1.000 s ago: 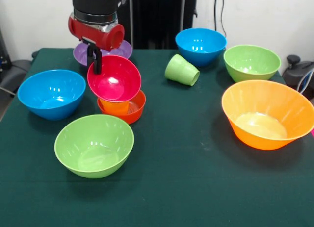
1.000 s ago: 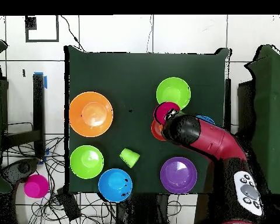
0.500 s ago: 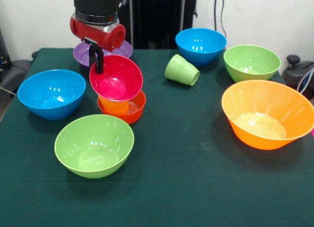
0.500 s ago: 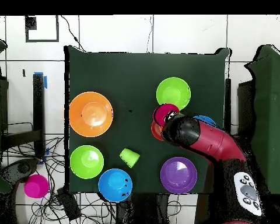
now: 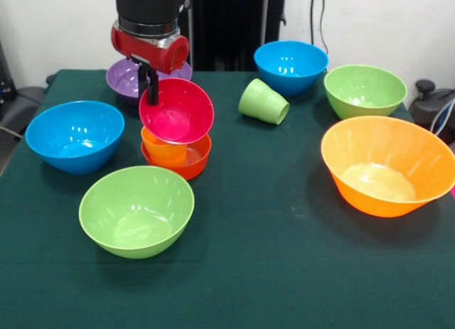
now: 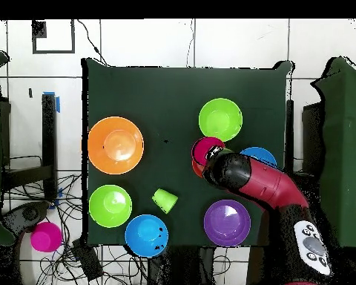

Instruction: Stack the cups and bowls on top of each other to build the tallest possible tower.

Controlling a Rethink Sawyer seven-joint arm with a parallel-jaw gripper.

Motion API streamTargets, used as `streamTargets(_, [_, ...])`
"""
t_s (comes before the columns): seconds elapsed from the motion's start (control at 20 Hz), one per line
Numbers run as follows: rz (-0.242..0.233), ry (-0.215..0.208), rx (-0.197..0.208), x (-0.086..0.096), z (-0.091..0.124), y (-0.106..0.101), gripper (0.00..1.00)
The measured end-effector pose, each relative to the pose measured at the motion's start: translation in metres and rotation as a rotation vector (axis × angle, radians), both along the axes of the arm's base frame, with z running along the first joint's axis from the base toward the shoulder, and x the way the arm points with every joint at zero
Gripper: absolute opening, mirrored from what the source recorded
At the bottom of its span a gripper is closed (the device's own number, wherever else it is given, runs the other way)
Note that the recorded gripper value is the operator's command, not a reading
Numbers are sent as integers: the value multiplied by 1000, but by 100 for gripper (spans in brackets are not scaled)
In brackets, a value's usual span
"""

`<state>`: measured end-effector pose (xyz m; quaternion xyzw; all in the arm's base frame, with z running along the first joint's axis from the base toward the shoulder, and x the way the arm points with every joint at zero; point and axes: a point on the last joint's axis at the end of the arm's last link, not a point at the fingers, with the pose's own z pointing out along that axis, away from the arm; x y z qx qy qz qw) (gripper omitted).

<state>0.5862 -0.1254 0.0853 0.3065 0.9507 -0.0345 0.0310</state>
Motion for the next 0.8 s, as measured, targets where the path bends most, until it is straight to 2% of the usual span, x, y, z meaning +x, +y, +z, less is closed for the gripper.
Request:
streamTargets(0.45, [-3, -27, -7, -3, -4, -1, 0])
streamTargets(0.8, [-5, -29, -3, -2, -4, -1, 0])
